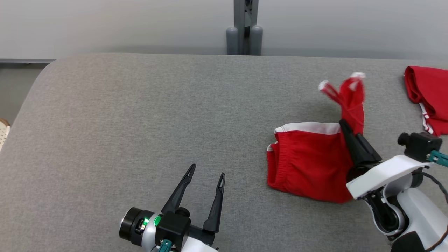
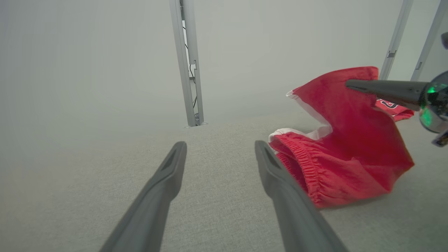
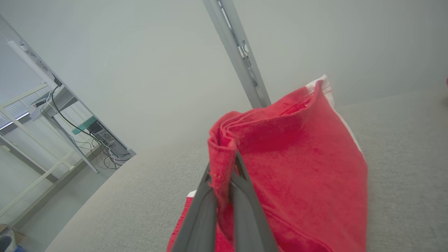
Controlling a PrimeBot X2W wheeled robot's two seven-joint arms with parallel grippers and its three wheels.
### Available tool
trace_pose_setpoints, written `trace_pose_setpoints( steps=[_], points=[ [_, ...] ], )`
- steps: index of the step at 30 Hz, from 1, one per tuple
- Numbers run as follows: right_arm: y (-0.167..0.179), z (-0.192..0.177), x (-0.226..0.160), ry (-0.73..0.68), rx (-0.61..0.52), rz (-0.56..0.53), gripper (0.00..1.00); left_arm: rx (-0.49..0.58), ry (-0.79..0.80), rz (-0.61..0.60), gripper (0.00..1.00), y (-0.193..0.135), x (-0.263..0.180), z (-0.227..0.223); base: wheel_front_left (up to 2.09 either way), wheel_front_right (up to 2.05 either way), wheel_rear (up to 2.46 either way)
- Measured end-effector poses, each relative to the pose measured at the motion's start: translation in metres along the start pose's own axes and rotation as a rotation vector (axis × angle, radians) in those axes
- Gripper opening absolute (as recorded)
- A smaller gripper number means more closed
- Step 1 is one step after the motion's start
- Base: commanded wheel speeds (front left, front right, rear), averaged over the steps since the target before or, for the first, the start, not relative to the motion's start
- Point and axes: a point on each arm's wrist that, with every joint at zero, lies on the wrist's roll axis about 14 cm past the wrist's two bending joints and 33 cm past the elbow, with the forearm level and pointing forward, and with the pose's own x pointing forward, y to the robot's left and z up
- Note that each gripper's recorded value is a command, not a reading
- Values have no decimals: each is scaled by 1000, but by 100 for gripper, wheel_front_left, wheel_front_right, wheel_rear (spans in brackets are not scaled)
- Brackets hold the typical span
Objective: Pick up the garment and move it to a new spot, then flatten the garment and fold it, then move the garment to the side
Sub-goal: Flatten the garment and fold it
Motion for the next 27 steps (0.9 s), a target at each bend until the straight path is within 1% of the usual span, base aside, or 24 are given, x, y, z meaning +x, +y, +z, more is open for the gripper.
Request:
trace_pose_setpoints(
  steps=[4,7,8,10,13,19,20,21,22,23,24,27],
  points=[
    [25,-12,6,46,-23,73,0,1,0,26,100,7,-4,1,0,0,0],
    [40,-31,2,109,-35,113,0,-2,2,43,100,11,-8,1,0,0,0],
    [43,-36,0,127,-38,121,0,-2,2,47,100,12,-8,1,0,0,0],
    [47,-48,-4,172,-83,140,0,-2,1,52,100,14,-9,1,0,0,0],
    [52,-63,-11,221,-106,151,0,-3,-2,62,100,16,-10,3,0,0,0],
    [63,-82,-24,292,-121,173,0,-6,-4,73,100,19,-12,4,0,0,0],
    [64,-85,-27,305,-126,174,6,-7,-5,74,100,19,-12,4,0,0,0],
    [65,-87,-29,314,-128,175,23,-7,-6,74,100,19,-13,4,0,0,0],
    [67,-88,-31,320,-122,177,43,-7,-7,74,100,19,-13,5,0,0,0],
    [69,-90,-33,325,-115,179,58,-7,-7,74,100,18,-14,5,0,0,0],
    [71,-90,-35,328,-110,181,100,-7,-8,74,100,18,-14,5,0,0,0],
    [81,-91,-42,341,-84,194,100,-7,-7,76,100,18,-16,5,0,0,0]
  ],
)
